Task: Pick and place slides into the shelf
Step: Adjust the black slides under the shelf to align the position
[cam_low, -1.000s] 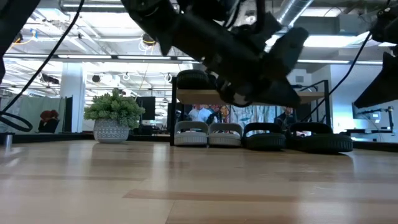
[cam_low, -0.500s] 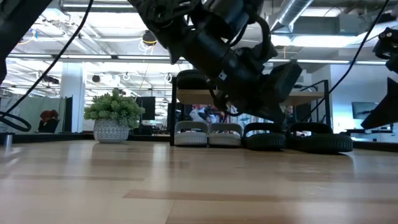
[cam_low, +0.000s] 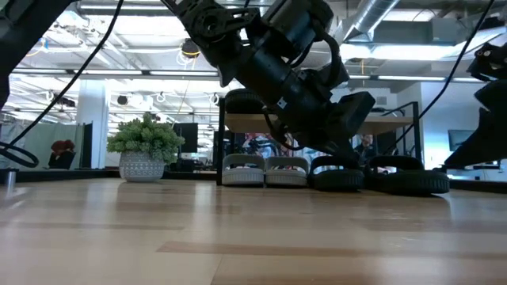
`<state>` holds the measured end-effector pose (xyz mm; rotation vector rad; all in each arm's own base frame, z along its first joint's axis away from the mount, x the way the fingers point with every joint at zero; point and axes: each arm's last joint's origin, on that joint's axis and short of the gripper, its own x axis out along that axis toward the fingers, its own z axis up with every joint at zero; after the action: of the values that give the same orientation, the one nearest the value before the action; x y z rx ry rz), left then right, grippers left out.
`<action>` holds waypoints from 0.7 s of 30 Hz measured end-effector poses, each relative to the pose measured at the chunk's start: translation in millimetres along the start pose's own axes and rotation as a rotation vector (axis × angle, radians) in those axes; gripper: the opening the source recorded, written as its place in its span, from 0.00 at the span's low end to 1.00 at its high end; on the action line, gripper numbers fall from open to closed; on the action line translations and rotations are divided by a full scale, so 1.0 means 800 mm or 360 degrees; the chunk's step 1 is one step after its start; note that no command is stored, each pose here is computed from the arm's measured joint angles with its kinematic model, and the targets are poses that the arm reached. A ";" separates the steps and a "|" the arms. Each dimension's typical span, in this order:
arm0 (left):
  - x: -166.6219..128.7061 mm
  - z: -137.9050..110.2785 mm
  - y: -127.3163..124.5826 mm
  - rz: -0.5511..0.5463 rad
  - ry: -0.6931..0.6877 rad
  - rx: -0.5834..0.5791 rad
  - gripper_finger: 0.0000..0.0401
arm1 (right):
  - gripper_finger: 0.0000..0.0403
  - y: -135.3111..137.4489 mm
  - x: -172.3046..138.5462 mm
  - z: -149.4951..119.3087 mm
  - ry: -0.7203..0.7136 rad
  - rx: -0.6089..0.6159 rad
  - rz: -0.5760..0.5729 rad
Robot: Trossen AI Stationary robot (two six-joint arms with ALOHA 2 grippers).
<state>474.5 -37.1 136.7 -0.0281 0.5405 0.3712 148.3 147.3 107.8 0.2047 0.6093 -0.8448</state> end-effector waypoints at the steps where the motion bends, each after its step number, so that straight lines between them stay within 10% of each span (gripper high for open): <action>1: 0.000 0.000 0.001 0.0002 0.0001 0.0006 0.00 | 0.00 0.000 0.001 0.000 -0.0003 0.0001 -0.0006; 21: 0.019 -0.019 0.010 0.0034 0.0065 -0.0048 0.00 | 0.00 0.003 0.011 0.001 -0.0012 0.0034 -0.0039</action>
<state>476.4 -26.0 116.7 -0.0594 0.5762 0.4006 154.9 143.5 103.1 0.2141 0.5972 -0.8757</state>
